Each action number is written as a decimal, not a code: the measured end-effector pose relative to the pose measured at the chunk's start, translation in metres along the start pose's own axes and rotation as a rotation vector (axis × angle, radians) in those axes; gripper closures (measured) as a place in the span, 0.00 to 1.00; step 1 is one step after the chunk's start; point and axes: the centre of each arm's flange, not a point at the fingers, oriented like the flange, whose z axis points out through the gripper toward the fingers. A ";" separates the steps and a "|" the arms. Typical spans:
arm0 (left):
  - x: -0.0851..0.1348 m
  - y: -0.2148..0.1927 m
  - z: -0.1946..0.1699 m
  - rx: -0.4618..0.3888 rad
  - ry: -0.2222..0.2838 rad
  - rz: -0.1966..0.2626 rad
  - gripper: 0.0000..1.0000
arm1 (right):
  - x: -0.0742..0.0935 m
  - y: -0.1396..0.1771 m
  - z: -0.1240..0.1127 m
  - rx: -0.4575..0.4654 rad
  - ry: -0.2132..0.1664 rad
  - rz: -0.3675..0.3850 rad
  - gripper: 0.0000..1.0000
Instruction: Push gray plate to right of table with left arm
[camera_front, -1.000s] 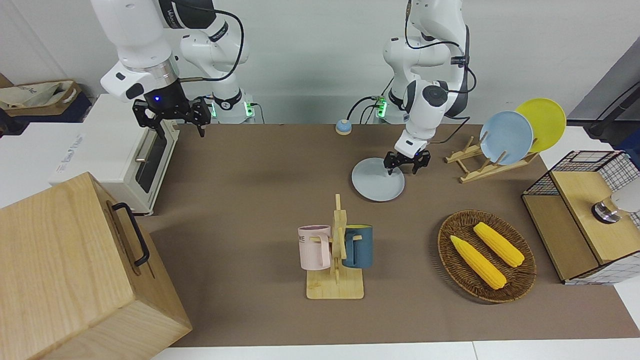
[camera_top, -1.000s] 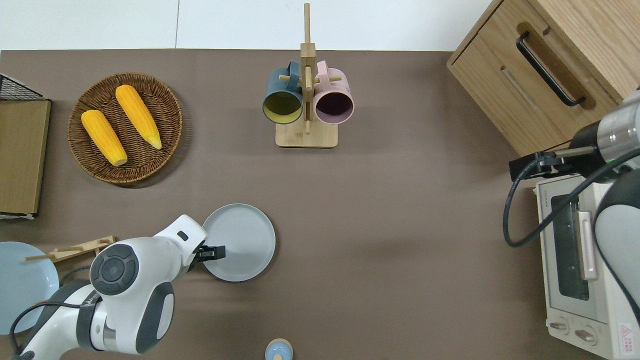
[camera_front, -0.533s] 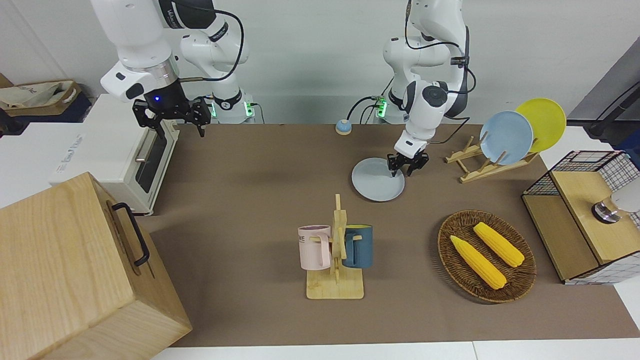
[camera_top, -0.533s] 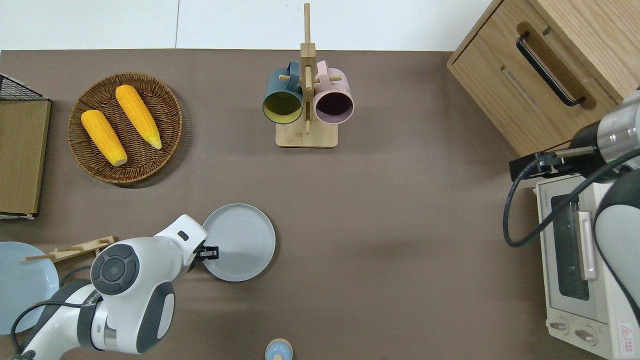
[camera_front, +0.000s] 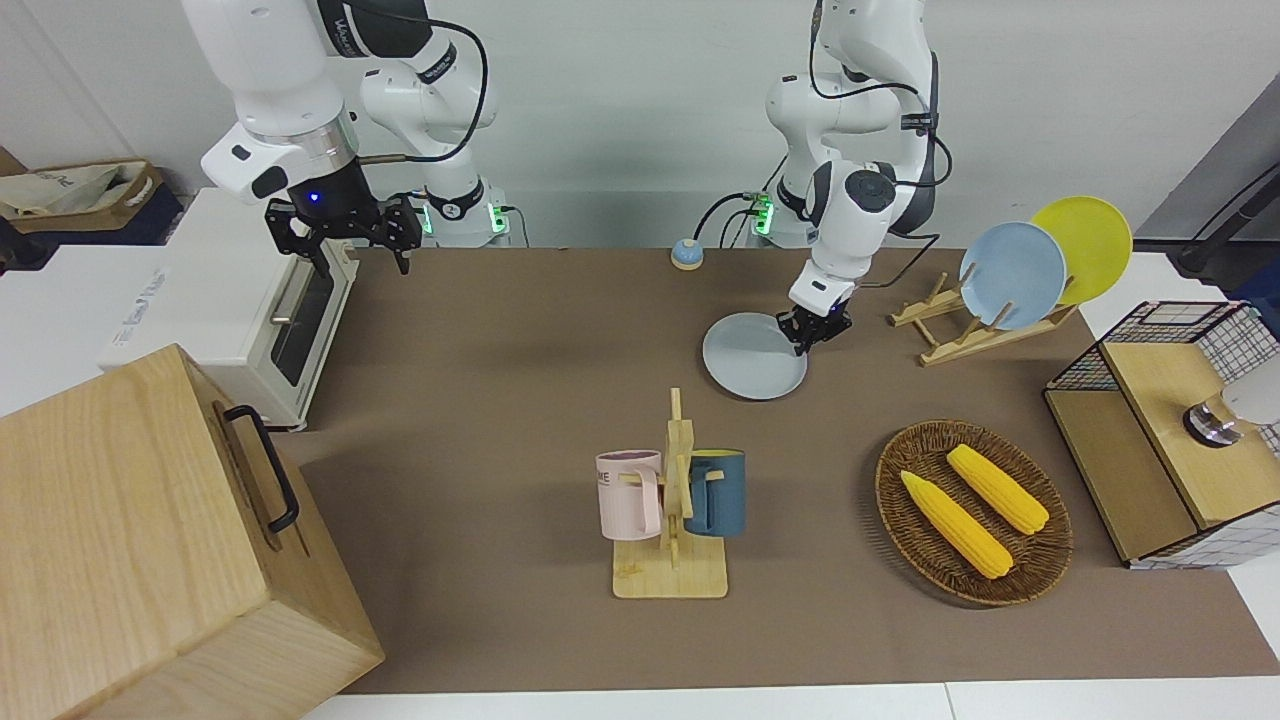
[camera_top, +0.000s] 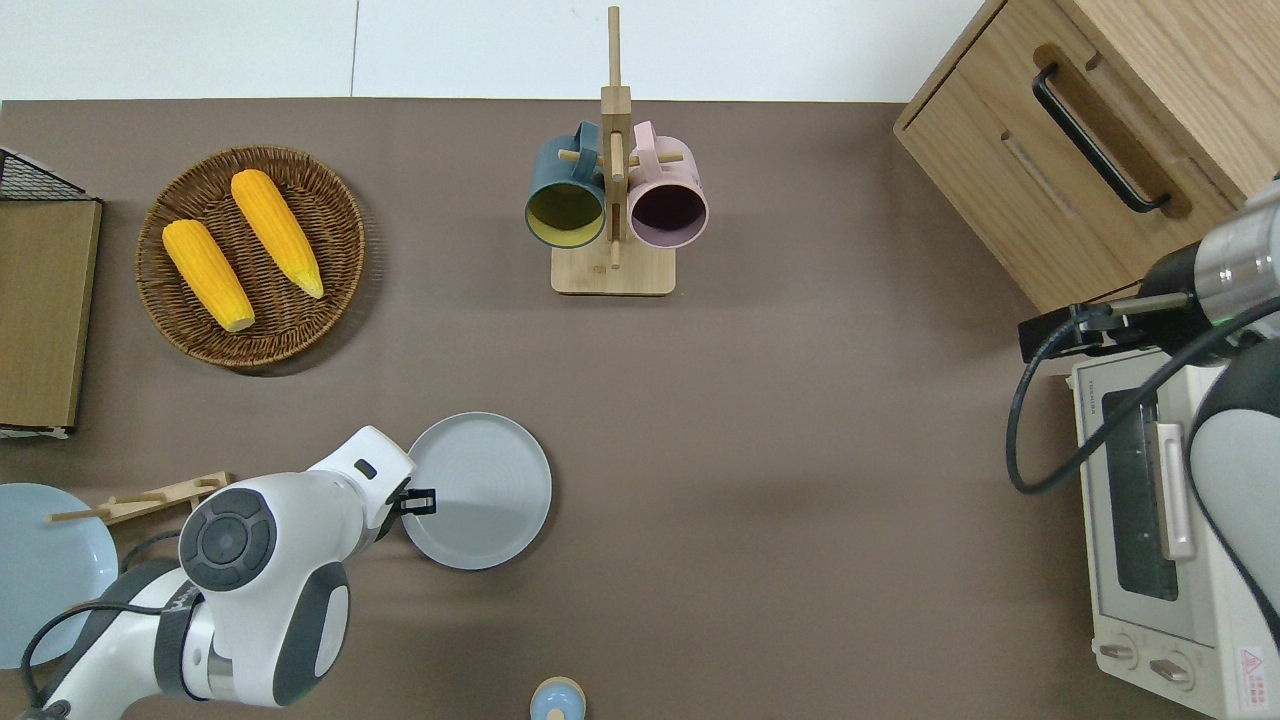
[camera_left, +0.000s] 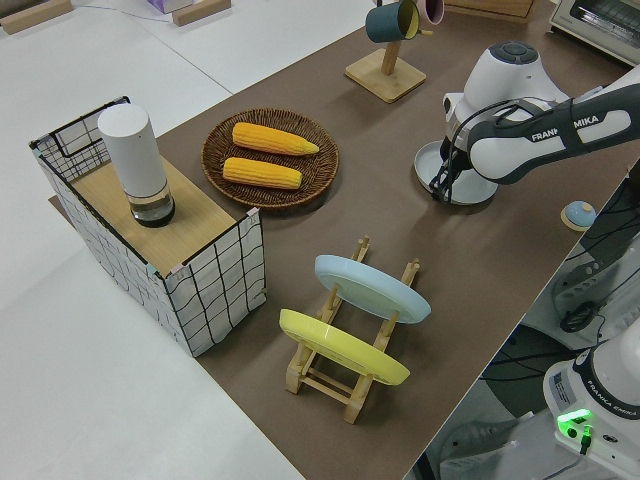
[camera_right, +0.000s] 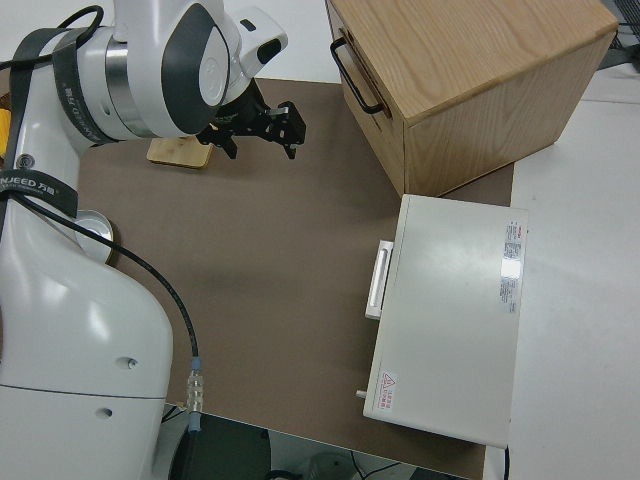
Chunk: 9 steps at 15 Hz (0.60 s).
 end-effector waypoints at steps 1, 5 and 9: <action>0.000 0.000 0.000 0.000 0.000 0.000 0.96 | 0.000 0.000 0.000 0.000 0.000 0.000 0.01; 0.000 0.001 0.000 -0.002 0.001 -0.002 0.99 | 0.000 0.000 0.000 0.000 0.000 0.000 0.01; -0.001 0.007 0.000 -0.003 0.002 -0.019 0.99 | 0.000 0.000 0.000 0.000 0.000 0.000 0.01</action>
